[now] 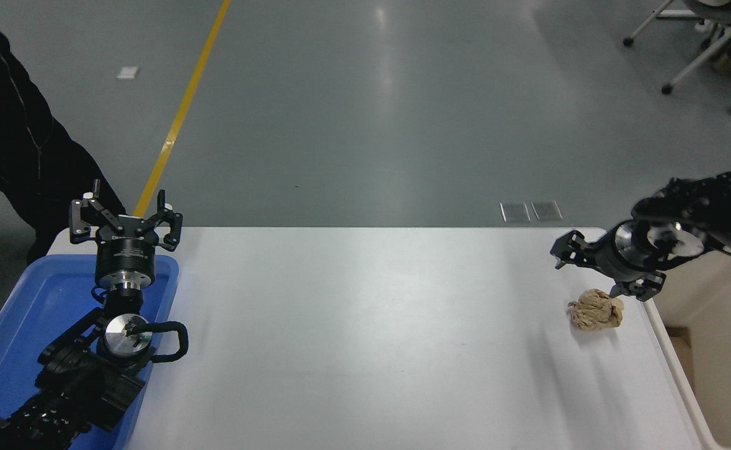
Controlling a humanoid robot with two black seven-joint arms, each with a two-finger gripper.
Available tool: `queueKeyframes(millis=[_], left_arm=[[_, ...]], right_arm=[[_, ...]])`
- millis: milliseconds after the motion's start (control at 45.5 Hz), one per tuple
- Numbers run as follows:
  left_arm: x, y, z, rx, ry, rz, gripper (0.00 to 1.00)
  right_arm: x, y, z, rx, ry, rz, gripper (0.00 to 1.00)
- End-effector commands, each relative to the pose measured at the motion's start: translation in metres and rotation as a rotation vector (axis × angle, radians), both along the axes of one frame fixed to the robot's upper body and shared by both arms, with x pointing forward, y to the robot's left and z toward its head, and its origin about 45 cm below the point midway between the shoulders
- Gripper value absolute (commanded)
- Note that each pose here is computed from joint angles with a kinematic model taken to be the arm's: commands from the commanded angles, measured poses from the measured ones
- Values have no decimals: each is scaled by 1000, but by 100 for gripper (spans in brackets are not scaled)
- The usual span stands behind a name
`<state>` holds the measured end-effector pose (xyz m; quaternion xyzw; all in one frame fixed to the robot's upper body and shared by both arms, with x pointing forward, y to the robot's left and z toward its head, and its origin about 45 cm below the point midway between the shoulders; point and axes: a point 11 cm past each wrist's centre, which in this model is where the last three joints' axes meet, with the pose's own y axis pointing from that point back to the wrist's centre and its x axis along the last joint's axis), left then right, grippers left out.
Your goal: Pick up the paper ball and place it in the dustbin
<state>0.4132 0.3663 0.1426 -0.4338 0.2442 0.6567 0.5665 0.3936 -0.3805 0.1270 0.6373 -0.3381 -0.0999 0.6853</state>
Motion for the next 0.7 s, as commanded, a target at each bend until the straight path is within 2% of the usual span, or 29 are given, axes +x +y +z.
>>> queueKeyframes(millis=[0,484,615,681], left_arm=[[0,0,0,0,0,0,99],[0,0,0,0,0,0,99],[0,0,0,0,0,0,99],[0,0,0,0,-1,1,99]], right_arm=[[-14,-31,-38,-65,-27,-61,100],[-23,-23,-65,-107,-108,-100,97],[-29,-20,-74,-106,-121,-116,86],[-31,-19,-77,-109,-121,-113,67]])
